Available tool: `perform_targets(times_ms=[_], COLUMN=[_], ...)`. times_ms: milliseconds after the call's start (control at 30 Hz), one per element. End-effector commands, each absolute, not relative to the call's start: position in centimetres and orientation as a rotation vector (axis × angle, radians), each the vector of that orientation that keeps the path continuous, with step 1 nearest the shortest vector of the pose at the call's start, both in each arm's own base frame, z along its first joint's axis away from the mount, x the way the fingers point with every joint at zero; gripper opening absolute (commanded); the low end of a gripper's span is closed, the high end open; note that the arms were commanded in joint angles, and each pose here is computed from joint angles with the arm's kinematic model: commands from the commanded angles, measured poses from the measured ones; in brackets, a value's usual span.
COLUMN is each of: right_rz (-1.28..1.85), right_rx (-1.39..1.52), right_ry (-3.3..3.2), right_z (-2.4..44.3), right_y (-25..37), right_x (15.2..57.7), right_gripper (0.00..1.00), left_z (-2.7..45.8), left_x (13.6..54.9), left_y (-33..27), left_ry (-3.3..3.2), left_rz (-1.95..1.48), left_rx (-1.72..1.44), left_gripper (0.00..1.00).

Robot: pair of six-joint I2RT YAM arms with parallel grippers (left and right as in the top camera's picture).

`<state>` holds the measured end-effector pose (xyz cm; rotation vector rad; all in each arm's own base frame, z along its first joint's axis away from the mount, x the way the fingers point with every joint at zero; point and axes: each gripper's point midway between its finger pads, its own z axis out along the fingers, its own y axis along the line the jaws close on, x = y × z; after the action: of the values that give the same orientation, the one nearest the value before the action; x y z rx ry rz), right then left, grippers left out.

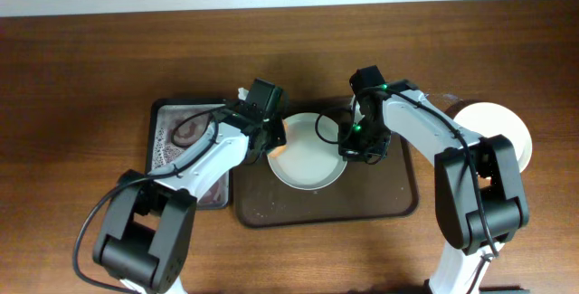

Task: Clean dirty plates on tray and stack at the side
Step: 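Scrub the held plate with the sponge in the left gripper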

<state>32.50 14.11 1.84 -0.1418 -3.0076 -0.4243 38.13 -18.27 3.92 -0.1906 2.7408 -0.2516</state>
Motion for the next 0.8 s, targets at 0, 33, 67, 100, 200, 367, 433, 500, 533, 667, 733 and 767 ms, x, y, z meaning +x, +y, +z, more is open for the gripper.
perform_targets(times_ms=[0, 33, 67, 100, 200, 367, 433, 500, 533, 667, 733, 767], right_rz=[-0.387, -0.387, -0.386, -0.386, -0.376, -0.376, -0.376, -0.376, -0.376, -0.376, -0.376, -0.376], right_rx=[-0.125, -0.125, -0.125, -0.125, -0.125, -0.126, -0.126, -0.126, -0.126, -0.126, -0.126, -0.126], right_ry=[-3.035, -3.036, -3.035, -3.036, -3.041, -3.039, -3.038, -3.038, -3.039, -3.038, -3.038, -3.038], right_z=[2.5, 2.5, 2.5, 2.5, 2.5, 2.5, 2.5, 2.5, 2.5, 2.5, 2.5, 2.5], right_y=[13.6, 13.7, 13.6, 13.6, 13.5, 13.5, 13.5, 13.5, 13.5, 13.5, 13.5, 13.5], right_x=[32.4, 32.4, 32.4, 32.4, 32.5, 32.5, 32.5, 32.5, 32.5, 32.4, 32.4, 32.4], right_gripper=[0.04, 0.04, 0.04, 0.04, 0.04, 0.04, 0.04, 0.04, 0.04, 0.04, 0.04, 0.04], left_z=[9.6, 10.7, 11.4, 12.1, 11.2, 8.4, 6.4, 4.4, 3.4, 1.7, 1.4, 1.5], left_x=[39.8, 39.7, 39.4, 38.8, 36.9, 35.3, 35.1, 34.4, 34.2, 34.5, 35.1, 35.6], left_y=[-17.3, -17.2, -17.0, -16.7, -17.7, -21.0, -23.1, -23.6, -23.5, -21.3, -18.7, -17.4], left_ry=[2.585, 2.568, 2.562, 2.567, 2.654, 2.751, 2.782, 2.832, 2.859, 2.878, 2.850, 2.818], left_rz=[-0.256, -0.264, -0.259, -0.251, -0.337, -0.533, -0.586, -0.564, -0.549, -0.356, -0.148, -0.044], left_rx=[-0.198, -0.193, -0.182, -0.171, -0.135, -0.062, -0.007, 0.011, 0.008, -0.031, -0.064, -0.080], left_gripper=[0.00, 0.00, 0.00, 0.00, 0.00, 0.00, 0.00, 0.00, 0.00, 0.00, 0.00, 0.00])
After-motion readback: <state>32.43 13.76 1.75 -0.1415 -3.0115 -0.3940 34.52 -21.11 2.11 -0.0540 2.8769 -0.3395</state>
